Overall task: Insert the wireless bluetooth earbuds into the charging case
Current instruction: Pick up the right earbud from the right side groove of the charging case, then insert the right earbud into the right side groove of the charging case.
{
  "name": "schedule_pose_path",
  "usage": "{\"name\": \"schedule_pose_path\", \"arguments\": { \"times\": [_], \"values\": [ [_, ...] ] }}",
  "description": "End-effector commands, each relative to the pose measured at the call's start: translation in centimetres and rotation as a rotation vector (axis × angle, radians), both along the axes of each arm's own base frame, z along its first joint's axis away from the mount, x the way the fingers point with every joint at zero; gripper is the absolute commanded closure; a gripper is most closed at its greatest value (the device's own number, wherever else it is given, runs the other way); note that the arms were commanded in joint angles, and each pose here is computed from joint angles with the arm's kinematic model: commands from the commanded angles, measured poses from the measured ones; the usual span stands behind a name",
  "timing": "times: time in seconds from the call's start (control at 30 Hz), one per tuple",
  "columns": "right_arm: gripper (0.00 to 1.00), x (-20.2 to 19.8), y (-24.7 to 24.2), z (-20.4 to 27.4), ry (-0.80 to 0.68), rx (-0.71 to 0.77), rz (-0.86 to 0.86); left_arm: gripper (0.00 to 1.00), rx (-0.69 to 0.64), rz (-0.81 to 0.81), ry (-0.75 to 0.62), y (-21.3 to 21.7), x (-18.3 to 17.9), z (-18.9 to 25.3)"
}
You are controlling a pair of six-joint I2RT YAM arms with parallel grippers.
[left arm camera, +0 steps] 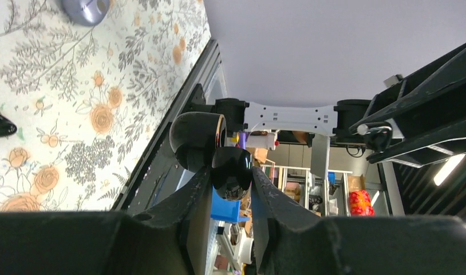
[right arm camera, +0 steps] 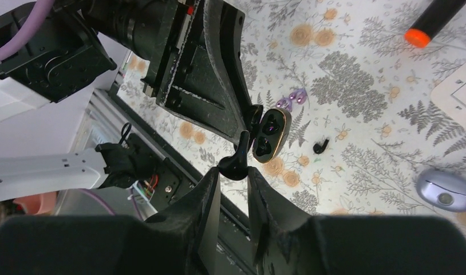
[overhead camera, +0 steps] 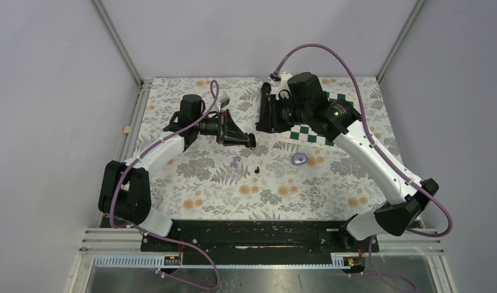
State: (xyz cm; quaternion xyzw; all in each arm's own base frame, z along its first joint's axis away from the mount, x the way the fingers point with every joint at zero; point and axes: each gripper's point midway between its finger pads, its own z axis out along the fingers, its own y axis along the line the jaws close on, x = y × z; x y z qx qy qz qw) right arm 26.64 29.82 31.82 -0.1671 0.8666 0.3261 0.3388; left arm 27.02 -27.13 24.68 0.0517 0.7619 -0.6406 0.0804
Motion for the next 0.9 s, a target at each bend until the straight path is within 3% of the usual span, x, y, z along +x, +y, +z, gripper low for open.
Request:
{"name": "schedule_pose_path", "arguments": {
  "times": [0.0,0.87],
  "values": [
    [0.89,-1.4,0.9,1.0,0.089,0.092,0.117,1.00,0.008,-0.079,-0.016,0.7,-1.4,0.1],
    [0.92,-1.3,1.6,-5.3,0.200,-0.054,0.116,1.00,-0.014,-0.111,-0.076,1.0,-1.6,2.5]
  ]
}}
